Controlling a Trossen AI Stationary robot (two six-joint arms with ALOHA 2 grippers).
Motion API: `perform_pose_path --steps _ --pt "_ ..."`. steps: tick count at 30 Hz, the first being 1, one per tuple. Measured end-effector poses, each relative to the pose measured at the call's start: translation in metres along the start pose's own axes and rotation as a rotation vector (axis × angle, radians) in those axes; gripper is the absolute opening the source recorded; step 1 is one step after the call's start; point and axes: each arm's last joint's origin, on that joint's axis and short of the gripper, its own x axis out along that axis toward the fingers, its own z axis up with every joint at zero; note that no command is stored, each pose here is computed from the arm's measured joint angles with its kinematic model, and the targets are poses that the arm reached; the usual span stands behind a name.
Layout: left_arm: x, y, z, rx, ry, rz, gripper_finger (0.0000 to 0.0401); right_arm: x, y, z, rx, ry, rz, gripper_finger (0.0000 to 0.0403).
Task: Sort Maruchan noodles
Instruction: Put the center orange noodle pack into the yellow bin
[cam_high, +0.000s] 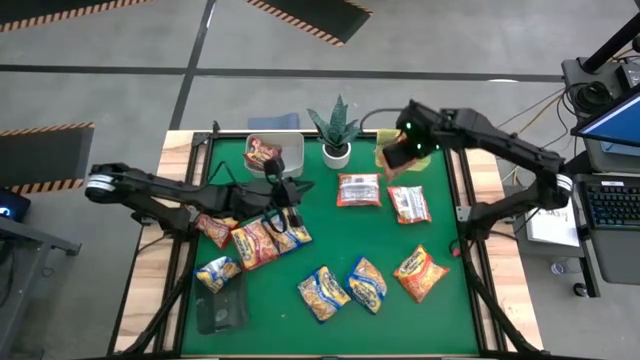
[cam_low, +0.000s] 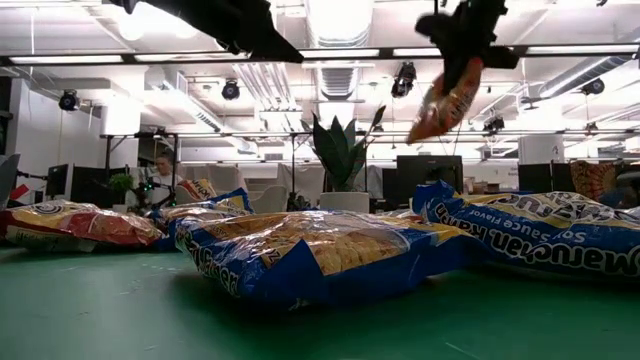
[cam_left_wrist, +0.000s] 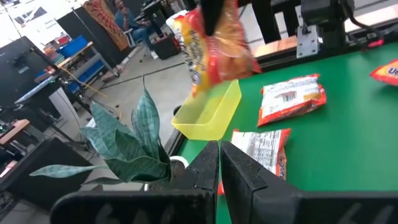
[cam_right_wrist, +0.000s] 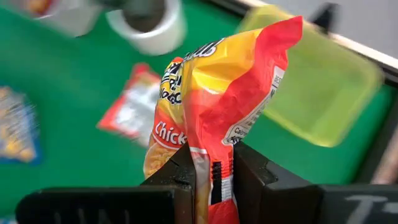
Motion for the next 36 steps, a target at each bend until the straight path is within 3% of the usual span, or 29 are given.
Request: perform_pose_path --steps 8,15,20,25,36 --pt "0.001 -0.002 -0.003 0.023 0.025 -0.008 0.0 0.036 -0.051 0.035 0.138 0.07 -0.218 0.0054" --pt "0.001 -0.002 -0.004 0.029 0.032 -0.011 0.0 0.073 -0.084 0.053 0.182 0.176 -0.306 0.0054" --pt "0.001 -0.002 -0.004 0.029 0.032 -0.011 0.0 0.086 -0.094 0.058 0.183 0.207 -0.345 0.0054" --pt "0.001 -0.002 -0.004 0.029 0.032 -0.011 0.0 0.092 -0.099 0.06 0.159 0.195 -0.461 0.0054" --pt "0.001 -0.002 -0.004 0.029 0.032 -0.012 0.0 0.109 -0.099 0.061 0.168 0.244 -0.471 0.0054"
